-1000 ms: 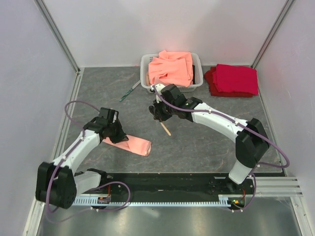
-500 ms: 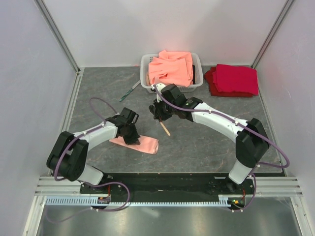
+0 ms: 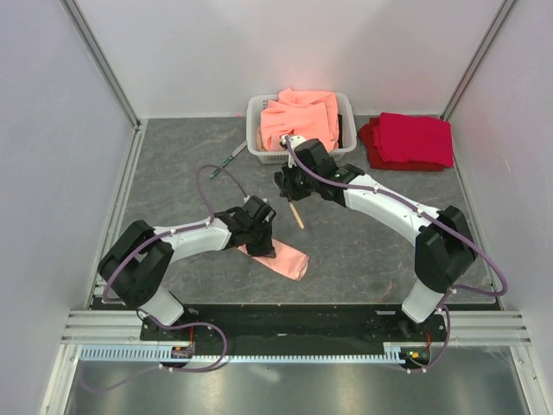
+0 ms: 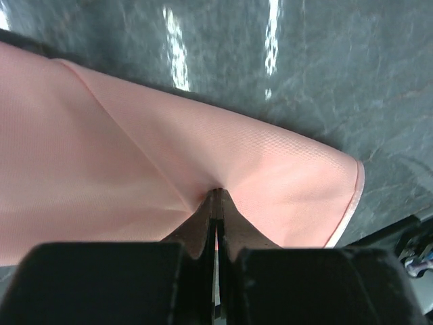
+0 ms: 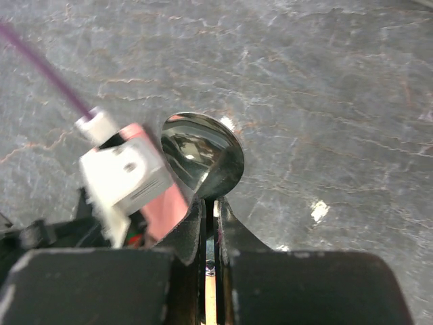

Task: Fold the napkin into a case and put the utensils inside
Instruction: Insert the spoon into the folded napkin.

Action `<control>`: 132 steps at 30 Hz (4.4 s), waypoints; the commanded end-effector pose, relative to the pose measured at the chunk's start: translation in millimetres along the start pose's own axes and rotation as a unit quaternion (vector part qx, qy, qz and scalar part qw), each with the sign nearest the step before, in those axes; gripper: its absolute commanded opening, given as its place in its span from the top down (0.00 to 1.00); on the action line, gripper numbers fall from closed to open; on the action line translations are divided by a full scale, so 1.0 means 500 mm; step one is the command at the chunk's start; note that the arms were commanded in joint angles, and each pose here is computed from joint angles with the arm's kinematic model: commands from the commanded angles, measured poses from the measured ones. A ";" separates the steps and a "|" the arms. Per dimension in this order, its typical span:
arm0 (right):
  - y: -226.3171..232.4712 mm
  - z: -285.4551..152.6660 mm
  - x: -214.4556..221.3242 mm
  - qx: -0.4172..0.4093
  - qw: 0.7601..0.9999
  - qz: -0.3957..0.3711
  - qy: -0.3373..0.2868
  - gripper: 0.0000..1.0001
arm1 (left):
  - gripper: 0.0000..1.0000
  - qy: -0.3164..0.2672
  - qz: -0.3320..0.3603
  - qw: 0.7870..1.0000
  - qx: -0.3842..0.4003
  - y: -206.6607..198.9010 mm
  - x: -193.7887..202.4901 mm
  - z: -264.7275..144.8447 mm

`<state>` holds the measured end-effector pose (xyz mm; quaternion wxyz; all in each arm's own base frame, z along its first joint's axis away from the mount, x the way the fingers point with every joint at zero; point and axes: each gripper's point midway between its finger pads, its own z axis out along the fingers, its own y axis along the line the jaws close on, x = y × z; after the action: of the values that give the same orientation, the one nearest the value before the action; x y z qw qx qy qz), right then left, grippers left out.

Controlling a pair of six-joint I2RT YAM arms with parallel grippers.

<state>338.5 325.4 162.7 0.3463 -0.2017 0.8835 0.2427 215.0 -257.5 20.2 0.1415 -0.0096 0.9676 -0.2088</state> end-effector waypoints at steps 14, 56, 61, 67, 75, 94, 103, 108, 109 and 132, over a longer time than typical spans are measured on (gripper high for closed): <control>0.109 0.114 -0.041 -0.068 0.993 -0.092 -0.037 1.00 | 0.98 -0.181 -0.179 0.966 0.042 0.125 -0.110 -0.181; 0.236 0.285 0.100 -0.074 0.977 -0.198 -0.003 1.00 | 0.98 -0.124 -0.263 0.957 -0.011 0.254 -0.107 -0.092; 0.230 0.284 0.111 -0.071 0.976 -0.205 0.004 1.00 | 0.98 -0.124 -0.261 0.957 -0.015 0.255 -0.107 -0.095; 0.226 0.278 0.122 -0.070 0.975 -0.208 0.019 1.00 | 0.98 -0.126 -0.262 0.956 -0.023 0.261 -0.105 -0.095; 0.217 0.252 0.154 -0.066 0.973 -0.220 0.039 1.00 | 0.98 -0.127 -0.263 0.956 -0.024 0.261 -0.110 -0.095; 0.211 0.203 0.193 -0.048 0.982 -0.176 0.054 1.00 | 0.98 -0.135 -0.265 0.955 -0.017 0.256 -0.109 -0.105; 0.208 0.207 0.194 -0.036 0.984 -0.165 0.061 1.00 | 0.96 -0.152 -0.240 0.959 0.028 0.222 -0.121 -0.133; 0.215 0.209 0.191 -0.041 0.985 -0.157 0.060 1.00 | 0.94 -0.161 -0.265 0.950 0.046 0.214 -0.103 -0.148; 0.214 0.210 0.193 -0.040 0.985 -0.156 0.062 1.00 | 0.95 -0.158 -0.269 0.949 0.051 0.212 -0.101 -0.147; 0.231 0.187 0.153 -0.039 0.988 -0.141 0.045 0.93 | 0.98 -0.123 -0.275 0.950 0.083 0.195 -0.100 -0.091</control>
<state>267.5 446.3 42.3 0.2952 -0.3621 0.8613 0.1998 254.6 -139.6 37.8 0.2132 -0.2797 0.8857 -0.3031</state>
